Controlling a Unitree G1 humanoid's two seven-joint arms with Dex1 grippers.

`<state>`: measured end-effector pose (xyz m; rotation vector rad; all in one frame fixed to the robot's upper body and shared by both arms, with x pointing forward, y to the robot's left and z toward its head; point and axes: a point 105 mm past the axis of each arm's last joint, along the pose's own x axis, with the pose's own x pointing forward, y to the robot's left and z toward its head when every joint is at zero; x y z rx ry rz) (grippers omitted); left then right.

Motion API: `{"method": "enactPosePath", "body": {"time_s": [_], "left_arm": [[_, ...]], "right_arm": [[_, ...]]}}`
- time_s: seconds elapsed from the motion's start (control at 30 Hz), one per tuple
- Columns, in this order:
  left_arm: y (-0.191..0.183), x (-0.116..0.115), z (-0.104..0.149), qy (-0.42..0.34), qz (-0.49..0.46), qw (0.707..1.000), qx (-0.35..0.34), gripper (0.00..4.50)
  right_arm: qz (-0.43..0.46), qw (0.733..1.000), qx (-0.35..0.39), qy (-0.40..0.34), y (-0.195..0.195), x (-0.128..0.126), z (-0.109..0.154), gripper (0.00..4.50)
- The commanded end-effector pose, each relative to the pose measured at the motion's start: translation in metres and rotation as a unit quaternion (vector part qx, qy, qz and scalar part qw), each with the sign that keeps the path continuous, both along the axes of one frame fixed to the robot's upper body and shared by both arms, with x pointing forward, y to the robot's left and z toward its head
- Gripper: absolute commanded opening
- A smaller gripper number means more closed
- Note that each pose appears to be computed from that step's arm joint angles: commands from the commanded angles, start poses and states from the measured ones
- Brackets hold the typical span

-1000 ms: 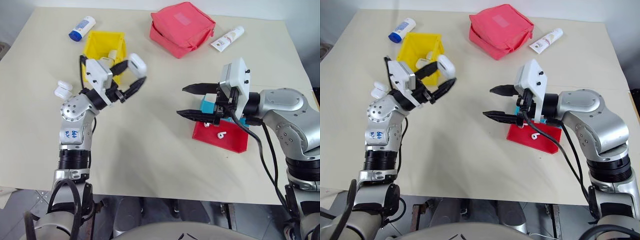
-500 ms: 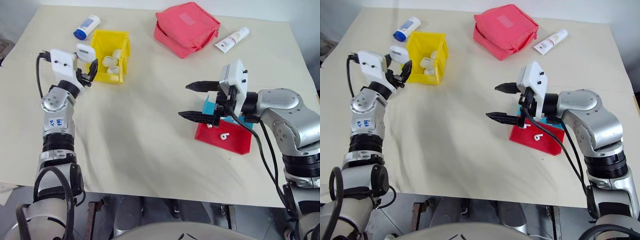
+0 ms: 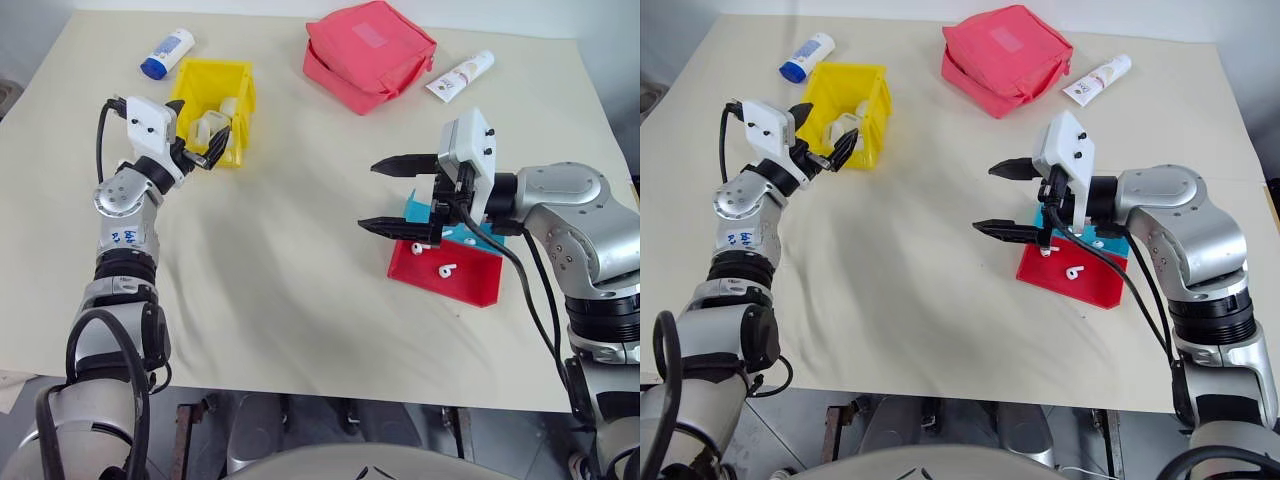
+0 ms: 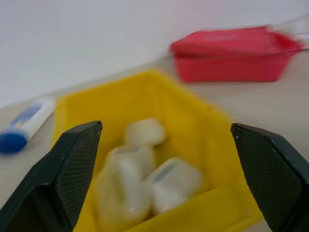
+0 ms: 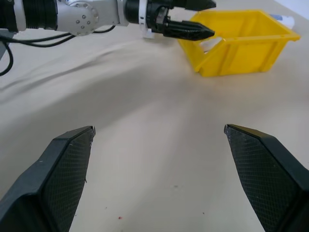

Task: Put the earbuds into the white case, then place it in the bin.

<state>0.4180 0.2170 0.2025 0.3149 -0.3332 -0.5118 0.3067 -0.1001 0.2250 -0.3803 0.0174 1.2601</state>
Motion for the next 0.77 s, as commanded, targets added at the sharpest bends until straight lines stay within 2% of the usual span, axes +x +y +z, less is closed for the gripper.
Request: {"method": "enactPosePath", "body": {"time_s": [0.03, 0.1, 0.23, 0.3, 0.37, 0.53, 0.77], "left_arm": [[-0.003, -0.034, 0.019, -0.045, -0.072, 0.996, 0.02, 4.47], [-0.006, -0.057, 0.018, -0.049, -0.102, 0.993, 0.025, 4.47], [0.001, -0.098, -0.003, 0.039, -0.129, 0.991, 0.008, 4.47], [0.005, -0.121, -0.005, 0.051, -0.145, 0.988, 0.003, 4.47], [0.018, -0.139, -0.012, 0.068, -0.137, 0.988, 0.008, 4.47], [0.038, -0.156, -0.016, 0.08, -0.099, 0.992, 0.002, 4.47], [0.037, -0.163, -0.009, 0.064, -0.109, 0.992, 0.008, 4.47]], "right_arm": [[0.0, 1.0, 0.0, -0.018, -0.011, -0.001, 0.008, 4.5], [0.002, 1.0, 0.004, -0.015, -0.017, 0.0, 0.006, 4.5], [0.021, 0.999, 0.028, -0.004, -0.031, -0.002, 0.001, 4.5], [0.025, 0.999, 0.034, 0.002, -0.039, -0.001, -0.003, 4.5], [0.011, 1.0, 0.012, 0.017, -0.055, 0.003, -0.018, 4.5], [-0.01, 0.999, -0.006, 0.046, -0.078, 0.008, -0.034, 4.5], [-0.006, 0.999, 0.007, 0.05, -0.071, 0.011, -0.035, 4.5]]}}
